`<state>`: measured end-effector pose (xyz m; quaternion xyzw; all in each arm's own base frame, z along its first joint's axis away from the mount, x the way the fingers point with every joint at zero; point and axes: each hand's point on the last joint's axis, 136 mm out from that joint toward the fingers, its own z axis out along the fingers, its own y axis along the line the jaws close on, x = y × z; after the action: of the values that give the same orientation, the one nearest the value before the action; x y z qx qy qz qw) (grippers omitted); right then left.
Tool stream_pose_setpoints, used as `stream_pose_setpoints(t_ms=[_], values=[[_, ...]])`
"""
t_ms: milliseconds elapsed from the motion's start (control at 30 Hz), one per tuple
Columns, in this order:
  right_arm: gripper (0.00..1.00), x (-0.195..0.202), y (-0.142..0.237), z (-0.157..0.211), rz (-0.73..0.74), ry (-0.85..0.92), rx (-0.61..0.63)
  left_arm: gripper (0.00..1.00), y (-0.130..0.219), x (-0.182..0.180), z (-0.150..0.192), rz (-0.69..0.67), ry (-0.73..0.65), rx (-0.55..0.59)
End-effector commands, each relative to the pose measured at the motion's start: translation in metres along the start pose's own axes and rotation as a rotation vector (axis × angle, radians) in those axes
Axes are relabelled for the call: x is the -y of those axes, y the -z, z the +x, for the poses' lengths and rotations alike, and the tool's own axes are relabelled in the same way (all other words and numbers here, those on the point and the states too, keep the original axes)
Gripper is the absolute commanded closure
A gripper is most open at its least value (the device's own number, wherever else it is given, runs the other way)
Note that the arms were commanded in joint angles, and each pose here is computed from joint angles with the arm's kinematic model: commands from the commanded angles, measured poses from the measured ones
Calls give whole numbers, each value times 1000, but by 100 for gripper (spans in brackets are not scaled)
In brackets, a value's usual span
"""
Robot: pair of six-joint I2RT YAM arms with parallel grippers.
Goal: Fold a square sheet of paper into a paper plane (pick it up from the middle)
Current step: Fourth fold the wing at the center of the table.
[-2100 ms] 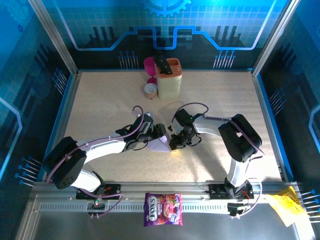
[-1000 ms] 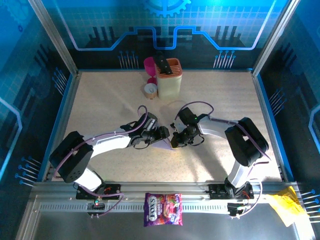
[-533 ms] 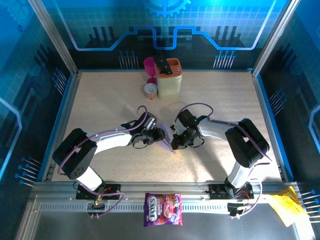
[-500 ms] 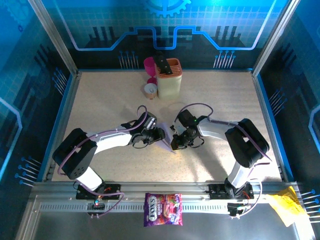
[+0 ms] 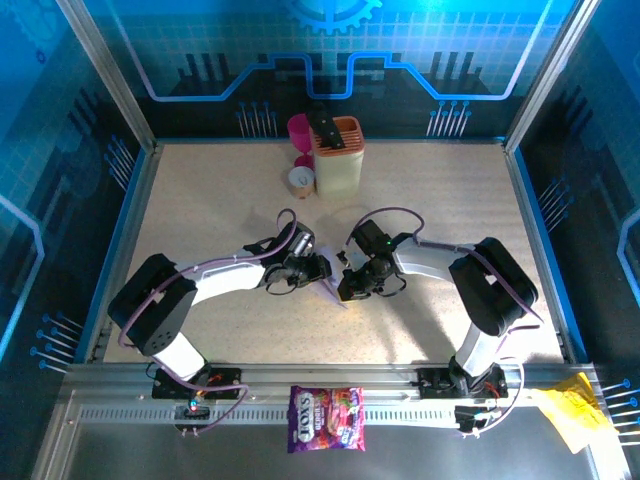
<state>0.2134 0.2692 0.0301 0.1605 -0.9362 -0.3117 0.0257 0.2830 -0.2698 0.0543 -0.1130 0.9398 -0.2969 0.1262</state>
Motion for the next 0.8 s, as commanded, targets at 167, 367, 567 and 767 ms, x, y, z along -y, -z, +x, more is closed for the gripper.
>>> stream_pose_setpoints(t_ms=[167,367,567,767], values=[[100,-3,-6,2,-26,-5,-5,76,-6,-6,4,-3,-10,-38],[100,-2,-6,1,-19,-5,-1,85,-6,-6,4,-1,-13,-44],[100,0,-9,2,-11,-1,-3,95,-7,-6,5,-1,-16,-51],[80,-4,-1,-3,8,34,41,100,-8,-6,6,2,-14,-60]])
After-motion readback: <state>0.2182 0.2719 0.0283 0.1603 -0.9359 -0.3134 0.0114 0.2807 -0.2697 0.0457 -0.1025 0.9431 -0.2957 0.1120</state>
